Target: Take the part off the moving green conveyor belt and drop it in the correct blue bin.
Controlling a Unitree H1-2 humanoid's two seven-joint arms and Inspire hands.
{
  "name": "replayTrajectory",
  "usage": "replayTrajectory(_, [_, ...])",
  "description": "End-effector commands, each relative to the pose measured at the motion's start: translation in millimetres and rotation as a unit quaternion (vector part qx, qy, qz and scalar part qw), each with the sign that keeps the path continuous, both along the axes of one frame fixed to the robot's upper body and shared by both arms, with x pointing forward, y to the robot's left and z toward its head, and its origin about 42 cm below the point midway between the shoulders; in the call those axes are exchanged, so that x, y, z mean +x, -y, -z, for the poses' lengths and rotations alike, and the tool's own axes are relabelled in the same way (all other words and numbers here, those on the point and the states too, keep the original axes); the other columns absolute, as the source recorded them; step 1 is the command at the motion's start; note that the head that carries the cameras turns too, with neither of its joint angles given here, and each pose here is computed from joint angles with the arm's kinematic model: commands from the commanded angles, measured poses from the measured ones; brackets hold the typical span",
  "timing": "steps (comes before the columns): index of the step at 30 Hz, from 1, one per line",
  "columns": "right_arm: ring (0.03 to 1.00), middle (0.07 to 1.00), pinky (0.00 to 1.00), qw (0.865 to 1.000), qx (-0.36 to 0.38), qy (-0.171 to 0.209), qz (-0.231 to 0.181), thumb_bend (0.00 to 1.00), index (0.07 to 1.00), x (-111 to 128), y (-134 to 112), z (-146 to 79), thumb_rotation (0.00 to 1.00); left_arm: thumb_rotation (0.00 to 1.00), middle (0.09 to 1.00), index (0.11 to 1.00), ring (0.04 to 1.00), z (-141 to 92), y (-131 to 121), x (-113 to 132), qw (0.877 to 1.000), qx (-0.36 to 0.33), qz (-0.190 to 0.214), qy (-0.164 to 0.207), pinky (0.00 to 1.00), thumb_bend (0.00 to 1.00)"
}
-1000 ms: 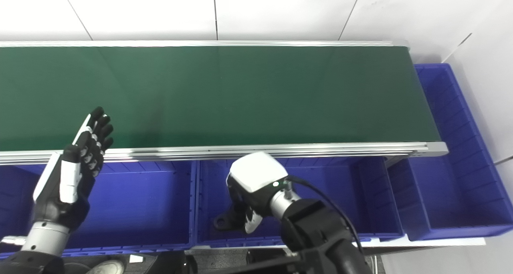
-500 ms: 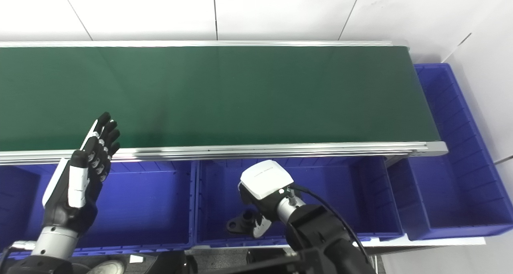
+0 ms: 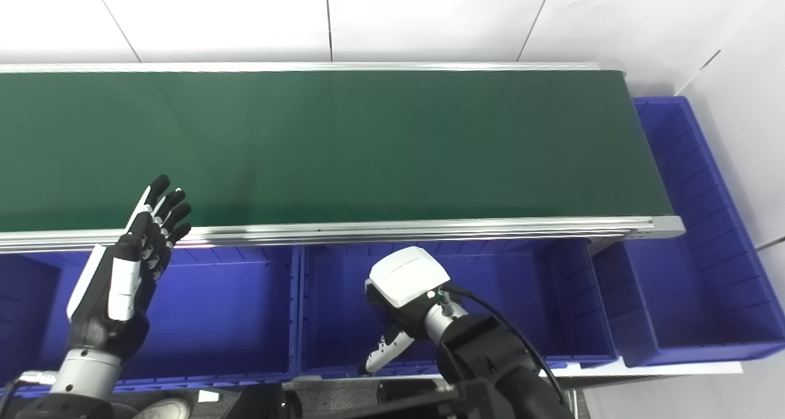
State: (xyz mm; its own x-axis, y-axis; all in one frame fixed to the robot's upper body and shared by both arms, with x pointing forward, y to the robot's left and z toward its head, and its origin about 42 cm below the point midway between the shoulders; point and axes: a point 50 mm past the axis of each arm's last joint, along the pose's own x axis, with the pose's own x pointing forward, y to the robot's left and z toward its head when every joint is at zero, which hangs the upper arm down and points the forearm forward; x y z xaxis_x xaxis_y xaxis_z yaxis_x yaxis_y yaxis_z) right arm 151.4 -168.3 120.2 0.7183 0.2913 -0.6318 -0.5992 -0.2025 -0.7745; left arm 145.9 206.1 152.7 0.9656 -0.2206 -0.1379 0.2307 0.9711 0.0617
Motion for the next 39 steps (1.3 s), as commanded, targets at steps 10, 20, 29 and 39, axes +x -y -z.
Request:
replayTrajectory(10, [0.655,0.718,0.53,0.944,0.294,0.028,0.147,0.76,0.738,-22,21,-60,0.73,1.00,0.971,1.000,0.985,2,16,-11,0.999,-0.008,-0.002,0.045,0.94,0.78])
replayTrajectory(20, [0.823,0.924,0.73,0.704,0.619,0.092,0.335,0.72,0.957,-65,24,-32,0.90,1.00,1.000,1.000,1.000,8,23,-18,0.996,0.026,-0.009,0.082,0.99,0.77])
replayTrajectory(29, [0.937,0.999,0.88,0.616,0.677,0.145,0.376,0.78,1.000,-69,35,5,1.00,0.99,1.000,1.000,1.000,20,25,-22,0.993,0.026,-0.031,0.113,1.00,0.76])
replayTrajectory(39, [0.982,1.000,0.92,0.619,0.665,0.171,0.381,0.81,1.000,-70,36,23,1.00,0.98,1.000,1.000,1.000,35,25,-21,0.987,0.058,-0.037,0.143,0.99,0.73])
